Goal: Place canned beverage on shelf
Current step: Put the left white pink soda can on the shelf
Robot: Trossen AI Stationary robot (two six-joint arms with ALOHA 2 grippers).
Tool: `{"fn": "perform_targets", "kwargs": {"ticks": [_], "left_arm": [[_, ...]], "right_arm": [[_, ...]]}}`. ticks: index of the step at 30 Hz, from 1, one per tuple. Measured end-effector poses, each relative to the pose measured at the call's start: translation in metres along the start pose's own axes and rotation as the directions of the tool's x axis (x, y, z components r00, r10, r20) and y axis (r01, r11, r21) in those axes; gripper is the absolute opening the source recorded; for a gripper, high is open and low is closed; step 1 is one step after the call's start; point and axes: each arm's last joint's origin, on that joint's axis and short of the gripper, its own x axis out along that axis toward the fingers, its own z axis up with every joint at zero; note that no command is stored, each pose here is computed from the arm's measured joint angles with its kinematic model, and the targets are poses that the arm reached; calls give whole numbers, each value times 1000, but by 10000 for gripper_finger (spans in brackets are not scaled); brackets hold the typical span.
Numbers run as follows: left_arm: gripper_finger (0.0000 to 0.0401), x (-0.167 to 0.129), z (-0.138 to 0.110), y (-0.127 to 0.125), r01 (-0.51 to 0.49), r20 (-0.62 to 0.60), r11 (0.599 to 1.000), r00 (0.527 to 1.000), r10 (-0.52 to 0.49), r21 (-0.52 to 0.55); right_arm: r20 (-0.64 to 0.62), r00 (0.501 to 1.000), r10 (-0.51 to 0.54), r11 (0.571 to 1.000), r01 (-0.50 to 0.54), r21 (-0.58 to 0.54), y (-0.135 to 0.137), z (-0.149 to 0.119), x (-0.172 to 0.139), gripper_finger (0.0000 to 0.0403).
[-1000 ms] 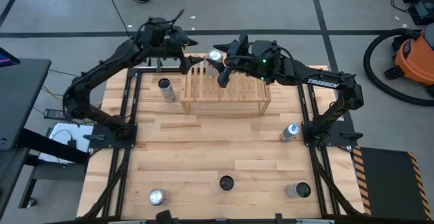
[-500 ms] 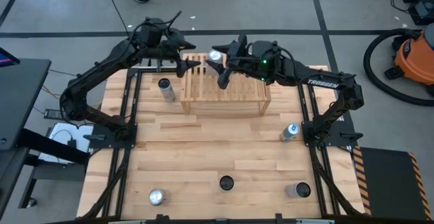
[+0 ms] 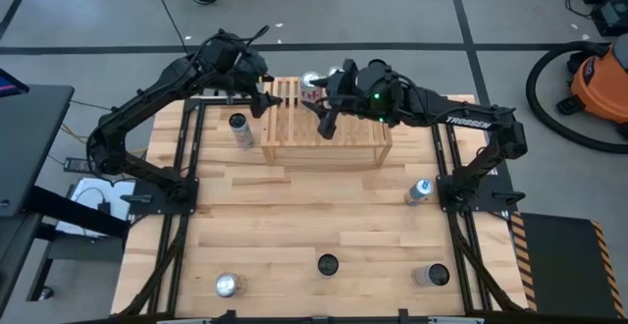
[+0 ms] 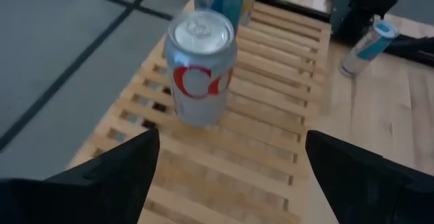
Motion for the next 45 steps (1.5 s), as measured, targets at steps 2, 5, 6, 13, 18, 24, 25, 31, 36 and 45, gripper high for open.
{"fn": "perform_targets", "kwargs": {"ticks": [2, 5, 6, 13, 18, 24, 25, 31, 36, 45], "left_arm": [[371, 0, -2, 0, 3, -22, 999, 1000, -3, -34], [371, 0, -4, 0, -1, -36, 996, 999, -3, -93], [371, 0, -4, 1, -2, -42, 994, 999, -2, -109], [371, -2, -21, 0, -54, -219, 997, 975, 39, -63], [371, -6, -31, 1, -125, -331, 992, 936, 120, 5], [371, -11, -41, 4, -214, -443, 977, 876, 190, -5], [371, -12, -43, 5, -228, -459, 974, 866, 199, -9], [371, -5, -63, 17, -293, -547, 954, 810, 211, -66], [371, 9, -85, 23, -306, -605, 948, 772, 195, -85], [371, 25, -102, 25, -319, -605, 942, 772, 197, -99]], "right_arm": [[-9, 1000, 14, 1000, -14, -6, 4, 0, -2, 257], [-38, 999, 34, 999, -35, -20, 10, -2, -5, 257], [-47, 998, 39, 999, -40, -23, 11, -3, -6, 257], [-212, 975, 68, 996, -79, -44, 18, -18, -13, 257], [-317, 946, 73, 995, -89, -35, 18, -28, -19, 257], [-378, 919, 110, 992, -127, -20, 22, -33, -22, 257], [-381, 917, 117, 991, -131, -11, 23, -34, -23, 257], [-389, 906, 167, 984, -178, 8, 33, -34, -27, 257], [-404, 891, 205, 975, -221, 7, 45, -35, -33, 257], [-414, 877, 244, 962, -273, -10, 60, -35, -41, 257]]}}
